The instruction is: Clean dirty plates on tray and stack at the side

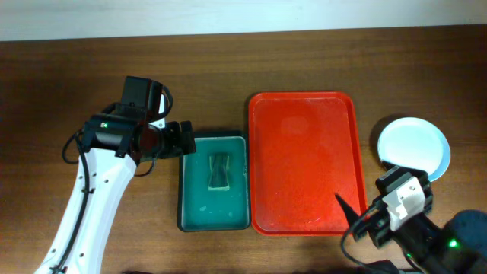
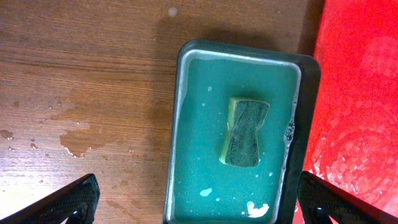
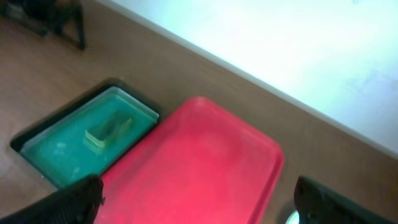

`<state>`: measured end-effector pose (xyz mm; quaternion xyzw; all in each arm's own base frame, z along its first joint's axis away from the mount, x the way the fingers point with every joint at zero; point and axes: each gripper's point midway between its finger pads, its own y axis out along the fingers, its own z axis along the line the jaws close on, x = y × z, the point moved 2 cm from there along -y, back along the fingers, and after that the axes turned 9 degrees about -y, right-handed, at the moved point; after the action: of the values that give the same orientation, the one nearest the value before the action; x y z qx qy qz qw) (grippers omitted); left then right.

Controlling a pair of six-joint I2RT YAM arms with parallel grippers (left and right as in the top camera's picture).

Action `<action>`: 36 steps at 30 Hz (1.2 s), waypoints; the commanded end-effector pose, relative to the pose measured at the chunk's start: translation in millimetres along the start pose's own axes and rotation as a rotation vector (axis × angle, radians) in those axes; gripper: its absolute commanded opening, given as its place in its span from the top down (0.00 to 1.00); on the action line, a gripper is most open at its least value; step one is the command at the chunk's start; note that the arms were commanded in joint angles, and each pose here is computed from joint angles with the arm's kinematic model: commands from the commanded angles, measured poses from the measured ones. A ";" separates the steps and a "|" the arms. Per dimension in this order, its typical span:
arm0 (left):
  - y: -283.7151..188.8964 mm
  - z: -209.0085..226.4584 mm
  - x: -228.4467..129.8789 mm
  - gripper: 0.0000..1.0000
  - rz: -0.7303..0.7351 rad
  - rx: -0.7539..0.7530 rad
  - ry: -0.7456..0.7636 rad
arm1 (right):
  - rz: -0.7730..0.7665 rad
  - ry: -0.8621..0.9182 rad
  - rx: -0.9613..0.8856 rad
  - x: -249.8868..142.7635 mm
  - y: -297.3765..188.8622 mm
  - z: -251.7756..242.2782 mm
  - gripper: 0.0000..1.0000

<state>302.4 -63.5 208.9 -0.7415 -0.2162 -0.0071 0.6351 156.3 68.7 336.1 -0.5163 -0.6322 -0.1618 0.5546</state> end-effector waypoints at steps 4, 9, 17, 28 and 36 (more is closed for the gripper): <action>-5.5 -0.2 3.8 0.00 -0.021 -0.003 0.003 | -0.079 0.022 -0.056 -65.0 36.1 18.8 0.02; -5.5 -0.2 3.8 0.01 -0.021 -0.003 0.002 | -0.130 0.006 -0.077 -103.5 47.8 35.5 0.02; -5.5 -0.2 3.8 0.01 -0.021 -0.003 0.003 | -0.220 -0.021 -0.084 -110.0 77.7 35.4 0.01; -5.5 -0.2 3.8 0.01 -0.021 -0.003 0.002 | -0.385 -0.080 -0.095 -120.2 107.1 42.0 0.02; -5.5 -0.2 3.8 0.01 -0.021 -0.003 0.003 | -0.328 -0.059 -0.067 -132.7 112.4 46.8 0.02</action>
<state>302.7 -63.6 209.2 -0.7416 -0.2165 -0.0078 0.6349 205.9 87.8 170.3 -0.4299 -0.7241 -0.2619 0.4714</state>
